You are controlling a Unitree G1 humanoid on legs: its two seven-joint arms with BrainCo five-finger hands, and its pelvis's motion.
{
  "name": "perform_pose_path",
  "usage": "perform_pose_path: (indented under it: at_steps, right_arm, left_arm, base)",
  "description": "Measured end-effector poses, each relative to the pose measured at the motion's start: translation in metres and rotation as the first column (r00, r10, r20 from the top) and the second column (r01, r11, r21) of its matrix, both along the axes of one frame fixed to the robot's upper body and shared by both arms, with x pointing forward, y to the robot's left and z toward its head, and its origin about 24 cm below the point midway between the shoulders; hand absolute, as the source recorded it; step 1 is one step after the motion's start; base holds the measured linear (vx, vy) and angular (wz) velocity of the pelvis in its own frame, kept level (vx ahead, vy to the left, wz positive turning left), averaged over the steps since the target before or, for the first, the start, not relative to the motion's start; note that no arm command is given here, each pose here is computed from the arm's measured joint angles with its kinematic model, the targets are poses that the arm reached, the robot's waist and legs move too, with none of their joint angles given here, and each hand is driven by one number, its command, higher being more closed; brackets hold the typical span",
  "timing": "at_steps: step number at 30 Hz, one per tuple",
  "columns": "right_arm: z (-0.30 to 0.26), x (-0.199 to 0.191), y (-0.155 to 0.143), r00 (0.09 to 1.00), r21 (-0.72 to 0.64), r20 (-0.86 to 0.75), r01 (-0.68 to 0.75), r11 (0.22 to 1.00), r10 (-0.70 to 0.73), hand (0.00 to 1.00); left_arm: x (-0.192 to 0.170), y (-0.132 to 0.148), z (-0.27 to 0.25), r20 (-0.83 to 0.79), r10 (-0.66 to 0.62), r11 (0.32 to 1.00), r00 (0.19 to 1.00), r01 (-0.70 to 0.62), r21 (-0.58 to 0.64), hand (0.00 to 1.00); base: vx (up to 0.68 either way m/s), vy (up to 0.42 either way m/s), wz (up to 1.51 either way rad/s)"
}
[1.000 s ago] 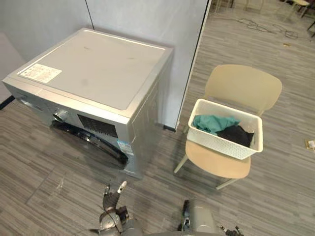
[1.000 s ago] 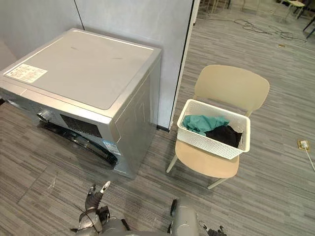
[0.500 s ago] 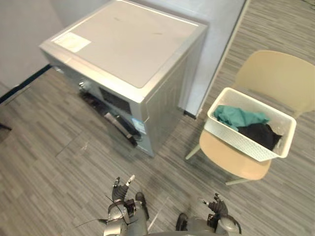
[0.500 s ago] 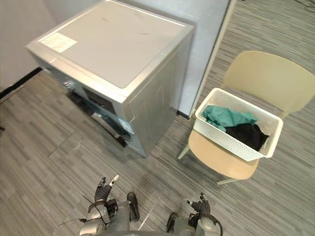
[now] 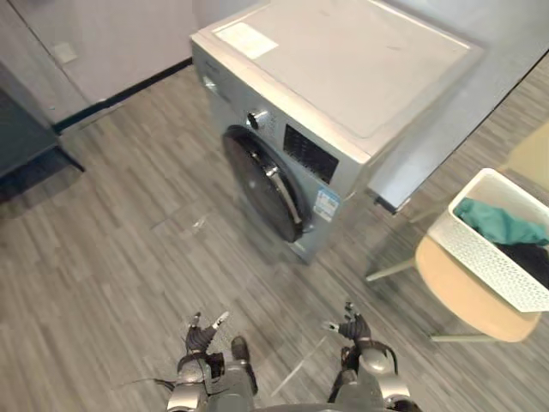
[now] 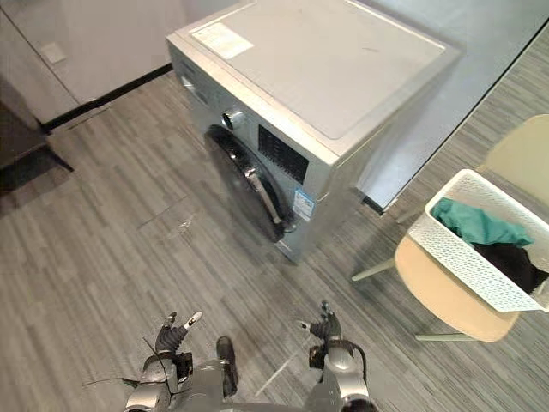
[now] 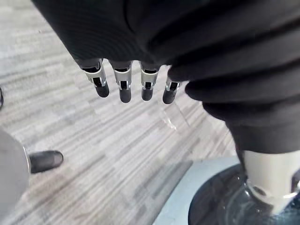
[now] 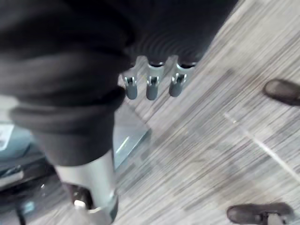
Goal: Pick up the laundry basket with both hands and put the clothes into the washing machine.
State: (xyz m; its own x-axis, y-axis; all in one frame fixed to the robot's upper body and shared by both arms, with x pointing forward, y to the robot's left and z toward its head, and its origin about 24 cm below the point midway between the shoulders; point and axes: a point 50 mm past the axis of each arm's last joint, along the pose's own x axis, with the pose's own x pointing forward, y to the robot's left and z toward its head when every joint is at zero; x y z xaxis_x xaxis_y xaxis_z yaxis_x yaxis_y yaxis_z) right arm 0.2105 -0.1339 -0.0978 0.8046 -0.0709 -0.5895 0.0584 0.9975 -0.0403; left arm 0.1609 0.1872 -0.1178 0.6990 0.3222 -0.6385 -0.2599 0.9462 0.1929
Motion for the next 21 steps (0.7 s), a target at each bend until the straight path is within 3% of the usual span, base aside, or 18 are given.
perform_pose_path:
  at_steps: [5, 9, 11, 21]
  right_arm:
    - [0.035, 0.06, 0.016, 0.991, 0.023, 0.135, -0.028, 0.999, 0.025, 0.0]
    - [0.079, 0.105, 0.004, 0.959, -0.018, 0.275, 0.078, 0.997, -0.07, 0.0]
    - [0.108, 0.126, -0.011, 0.928, -0.135, 0.365, 0.13, 0.982, -0.073, 0.0]
    - [0.208, 0.164, -0.041, 0.754, -0.178, 0.631, 0.372, 0.911, -0.185, 0.0]
  left_arm:
    - [0.023, -0.012, 0.018, 0.12, -0.04, 0.999, 0.992, 0.042, -0.018, 0.0]
    - [0.037, -0.014, 0.031, 0.199, -0.031, 0.999, 0.979, 0.039, -0.032, 0.0]
    - [0.044, -0.013, 0.036, 0.23, -0.018, 0.999, 0.973, 0.027, -0.039, 0.0]
    - [0.069, -0.01, 0.06, 0.35, 0.07, 0.996, 0.934, -0.048, -0.071, 0.0]
  base:
    - [-0.16, 0.087, 0.12]
    - [-0.09, 0.05, 0.16]
    - [-0.01, 0.045, -0.01]
    - [0.05, -0.005, 0.0]
